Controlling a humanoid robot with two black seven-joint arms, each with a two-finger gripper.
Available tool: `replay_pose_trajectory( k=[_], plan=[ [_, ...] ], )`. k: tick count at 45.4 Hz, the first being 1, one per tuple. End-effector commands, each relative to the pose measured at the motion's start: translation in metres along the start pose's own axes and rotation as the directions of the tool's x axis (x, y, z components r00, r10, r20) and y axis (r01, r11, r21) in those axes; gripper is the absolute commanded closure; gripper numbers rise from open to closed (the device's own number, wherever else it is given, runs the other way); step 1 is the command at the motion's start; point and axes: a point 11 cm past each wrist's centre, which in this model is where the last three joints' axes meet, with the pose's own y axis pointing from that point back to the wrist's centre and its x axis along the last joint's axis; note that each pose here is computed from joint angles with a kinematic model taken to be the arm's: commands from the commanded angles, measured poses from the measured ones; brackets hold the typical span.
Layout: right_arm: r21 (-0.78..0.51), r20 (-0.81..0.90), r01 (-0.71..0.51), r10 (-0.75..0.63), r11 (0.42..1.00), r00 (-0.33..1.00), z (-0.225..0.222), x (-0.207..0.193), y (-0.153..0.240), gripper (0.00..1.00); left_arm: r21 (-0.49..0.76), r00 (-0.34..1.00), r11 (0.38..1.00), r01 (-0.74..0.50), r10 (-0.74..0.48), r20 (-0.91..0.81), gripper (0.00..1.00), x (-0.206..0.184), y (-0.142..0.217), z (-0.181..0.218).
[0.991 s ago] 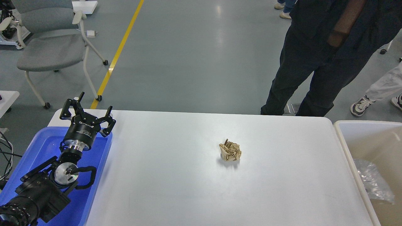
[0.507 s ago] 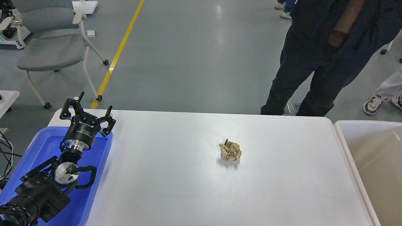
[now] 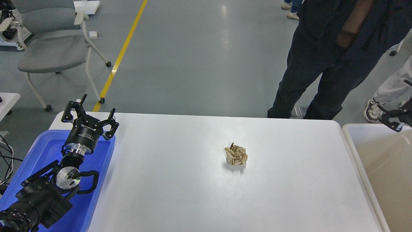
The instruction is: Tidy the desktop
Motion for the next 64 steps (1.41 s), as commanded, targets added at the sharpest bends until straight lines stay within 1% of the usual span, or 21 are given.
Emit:
replay_pose_trajectory(
  k=[1, 7, 14, 27, 36, 41, 44, 48, 54, 64],
  plan=[
    [0.002, 0.029, 0.308, -0.308, 0.951, 0.951, 0.006, -0.059, -0.003, 0.0, -0.001, 1.0, 1.0, -0.001, 0.001, 0.0, 0.0, 0.0, 0.0, 0.0],
    [-0.013, 0.051, 0.422, -0.421, 0.907, 0.906, 0.019, -0.082, -0.001, 0.0, 0.0, 1.0, 1.0, -0.001, 0.001, 0.0, 0.0, 0.0, 0.0, 0.0],
    [0.015, 0.15, 0.531, -0.527, 0.847, 0.836, 0.042, -0.116, -0.002, 0.0, 0.0, 1.0, 1.0, -0.001, 0.001, 0.0, 0.0, 0.0, 0.0, 0.0],
    [0.054, 0.34, 0.594, -0.574, 0.803, 0.745, 0.104, -0.169, -0.011, 0.0, -0.002, 1.0, 1.0, -0.001, 0.001, 0.0, 0.0, 0.0, 0.0, 0.0],
    [0.13, 0.433, 0.598, -0.588, 0.791, 0.683, 0.115, -0.193, -0.014, 0.0, -0.002, 1.0, 1.0, -0.001, 0.001, 0.0, 0.0, 0.0, 0.0, 0.0],
    [0.149, 0.504, 0.601, -0.583, 0.785, 0.637, 0.137, -0.213, -0.014, 0.0, -0.001, 1.0, 1.0, -0.002, 0.002, 0.0, 0.0, 0.001, 0.001, 0.0],
    [0.142, 0.537, 0.609, -0.577, 0.781, 0.615, 0.153, -0.226, -0.012, 0.0, -0.001, 1.0, 1.0, -0.002, 0.002, 0.0, 0.0, 0.001, 0.001, 0.0],
    [0.122, 0.575, 0.601, -0.55, 0.79, 0.606, 0.175, -0.236, -0.013, 0.0, -0.001, 1.0, 1.0, -0.002, 0.002, 0.0, 0.0, 0.001, 0.001, 0.0],
    [0.072, 0.603, 0.542, -0.47, 0.837, 0.645, 0.201, -0.228, -0.017, 0.0, -0.001, 1.0, 1.0, -0.002, 0.002, 0.0, 0.0, 0.001, 0.001, 0.0],
    [0.029, 0.624, 0.531, -0.431, 0.847, 0.652, 0.225, -0.235, -0.015, 0.0, -0.001, 1.0, 1.0, -0.002, 0.002, 0.0, 0.0, 0.001, 0.001, 0.0]
  ],
)
